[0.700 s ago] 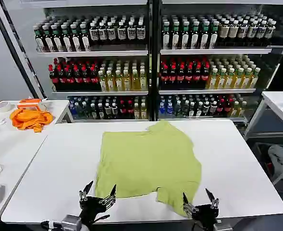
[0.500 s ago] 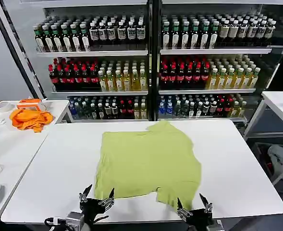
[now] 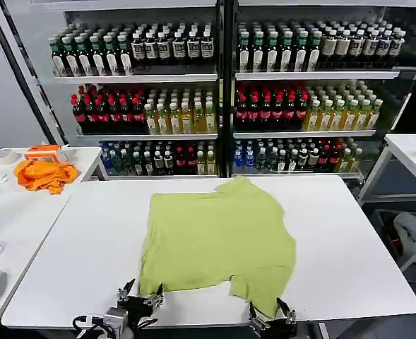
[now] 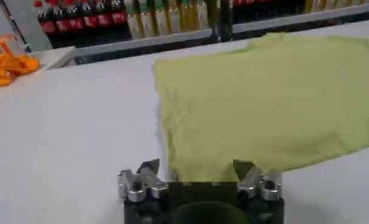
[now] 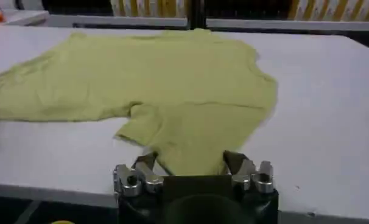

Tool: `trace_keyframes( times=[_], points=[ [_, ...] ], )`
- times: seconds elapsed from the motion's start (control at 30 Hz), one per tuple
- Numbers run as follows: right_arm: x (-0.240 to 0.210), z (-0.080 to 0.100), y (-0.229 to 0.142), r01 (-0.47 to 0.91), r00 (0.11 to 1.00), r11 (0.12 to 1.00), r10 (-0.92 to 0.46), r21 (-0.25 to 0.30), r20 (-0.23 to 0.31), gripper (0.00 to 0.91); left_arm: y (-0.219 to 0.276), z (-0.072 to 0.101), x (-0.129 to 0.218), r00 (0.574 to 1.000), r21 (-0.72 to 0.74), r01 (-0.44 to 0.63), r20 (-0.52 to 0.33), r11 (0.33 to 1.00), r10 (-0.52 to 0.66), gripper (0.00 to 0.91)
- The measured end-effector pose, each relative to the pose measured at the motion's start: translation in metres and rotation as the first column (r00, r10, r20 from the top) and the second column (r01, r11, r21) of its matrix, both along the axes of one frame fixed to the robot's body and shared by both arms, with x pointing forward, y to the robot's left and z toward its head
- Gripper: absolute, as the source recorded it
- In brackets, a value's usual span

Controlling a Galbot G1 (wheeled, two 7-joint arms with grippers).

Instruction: Fold and organize the clothes.

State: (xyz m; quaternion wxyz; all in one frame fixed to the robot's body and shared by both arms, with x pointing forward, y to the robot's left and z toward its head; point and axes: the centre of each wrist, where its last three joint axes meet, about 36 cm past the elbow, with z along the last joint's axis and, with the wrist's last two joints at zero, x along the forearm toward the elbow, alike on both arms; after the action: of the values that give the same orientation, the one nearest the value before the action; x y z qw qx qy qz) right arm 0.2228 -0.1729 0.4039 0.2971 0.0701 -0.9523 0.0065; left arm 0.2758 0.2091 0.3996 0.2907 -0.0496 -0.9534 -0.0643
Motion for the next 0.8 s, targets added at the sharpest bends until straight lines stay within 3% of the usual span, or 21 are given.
trace_keyframes(
  times=[0.43,0.8],
  points=[
    [-0.007,0.011,-0.005,0.003,1.000,1.000,-0.004,0.028,0.015,0.000,0.003,0.001,0.001,1.000,-0.035,0.005,-0.011,0.999,-0.005,0.020],
    [-0.017,0.047,-0.019,0.010,0.995,0.999,-0.014,0.036,0.103,0.000,0.009,0.023,-0.007,0.999,-0.074,0.011,0.050,0.997,-0.007,0.020]
  ],
)
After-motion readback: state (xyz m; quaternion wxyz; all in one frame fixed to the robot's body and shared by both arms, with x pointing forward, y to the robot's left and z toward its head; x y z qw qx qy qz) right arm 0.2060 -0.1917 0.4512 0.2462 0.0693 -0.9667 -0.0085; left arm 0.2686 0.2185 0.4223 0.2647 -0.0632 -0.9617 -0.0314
